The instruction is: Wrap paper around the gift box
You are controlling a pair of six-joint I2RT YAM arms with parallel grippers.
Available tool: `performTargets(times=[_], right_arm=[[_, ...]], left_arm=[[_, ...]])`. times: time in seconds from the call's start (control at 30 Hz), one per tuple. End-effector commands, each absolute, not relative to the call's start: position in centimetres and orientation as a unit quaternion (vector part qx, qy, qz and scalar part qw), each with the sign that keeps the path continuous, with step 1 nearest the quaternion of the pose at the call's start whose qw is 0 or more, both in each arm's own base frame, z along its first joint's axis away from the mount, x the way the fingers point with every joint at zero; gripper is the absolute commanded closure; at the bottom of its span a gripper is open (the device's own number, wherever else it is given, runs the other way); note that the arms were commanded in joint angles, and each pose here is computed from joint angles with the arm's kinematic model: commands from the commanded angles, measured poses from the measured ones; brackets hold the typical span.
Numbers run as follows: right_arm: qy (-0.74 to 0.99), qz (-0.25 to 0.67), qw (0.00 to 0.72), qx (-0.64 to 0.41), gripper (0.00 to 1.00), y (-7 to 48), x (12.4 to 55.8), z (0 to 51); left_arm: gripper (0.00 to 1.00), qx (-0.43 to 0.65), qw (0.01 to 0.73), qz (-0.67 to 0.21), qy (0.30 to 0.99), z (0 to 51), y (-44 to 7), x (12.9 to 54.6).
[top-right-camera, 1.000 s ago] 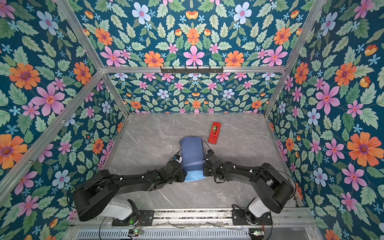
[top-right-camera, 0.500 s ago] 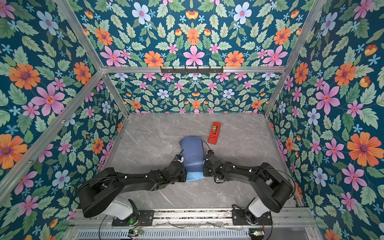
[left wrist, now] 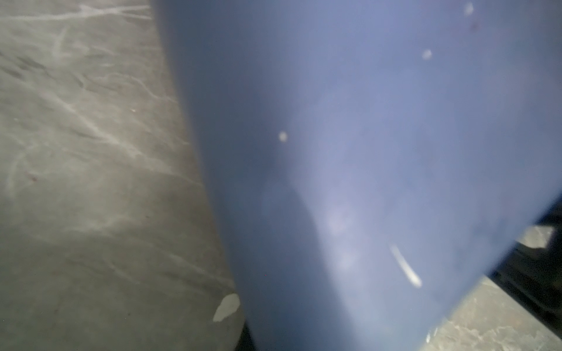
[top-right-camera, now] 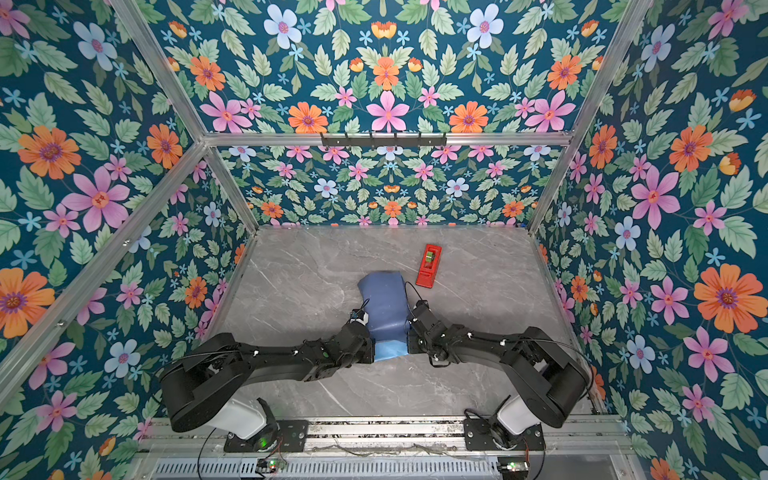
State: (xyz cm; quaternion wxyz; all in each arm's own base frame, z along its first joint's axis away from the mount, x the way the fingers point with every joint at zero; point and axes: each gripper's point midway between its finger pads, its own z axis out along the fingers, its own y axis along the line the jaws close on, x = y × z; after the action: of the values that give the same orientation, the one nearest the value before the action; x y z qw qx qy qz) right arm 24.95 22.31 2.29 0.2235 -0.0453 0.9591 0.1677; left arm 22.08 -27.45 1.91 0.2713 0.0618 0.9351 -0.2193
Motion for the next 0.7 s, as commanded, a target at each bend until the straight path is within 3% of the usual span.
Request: performTargets(times=[0.0, 0.1, 0.33, 0.43, 0.53, 0.67], right_arm=[[0.964, 0.154, 0.212, -0.052, 0.69, 21.2, 23.8, 2.2], [0.963, 0.153, 0.216, -0.056, 0.69, 21.1, 23.8, 2.5], [0.964, 0.137, 0.217, -0.062, 0.93, 21.5, 24.8, 2.1], [0.964, 0.136, 0.218, -0.063, 0.96, 21.6, 25.0, 2.0], [0.964, 0.139, 0.218, -0.065, 0.92, 21.6, 24.8, 2.3], [0.960, 0.155, 0.220, -0.073, 0.69, 21.5, 24.0, 3.0]], left_arm=[[0.99, 0.068, 0.242, -0.197, 0.948, 0.7, -26.5, 20.9], [0.99, 0.069, 0.242, -0.196, 0.948, 0.7, -26.4, 20.9], [0.99, 0.070, 0.242, -0.193, 0.948, 0.7, -26.4, 20.9], [1.00, 0.071, 0.243, -0.193, 0.948, 0.8, -26.5, 20.9], [0.99, 0.070, 0.244, -0.195, 0.947, 1.0, -26.5, 21.0], [0.97, 0.072, 0.246, -0.198, 0.946, 1.2, -26.6, 21.0]])
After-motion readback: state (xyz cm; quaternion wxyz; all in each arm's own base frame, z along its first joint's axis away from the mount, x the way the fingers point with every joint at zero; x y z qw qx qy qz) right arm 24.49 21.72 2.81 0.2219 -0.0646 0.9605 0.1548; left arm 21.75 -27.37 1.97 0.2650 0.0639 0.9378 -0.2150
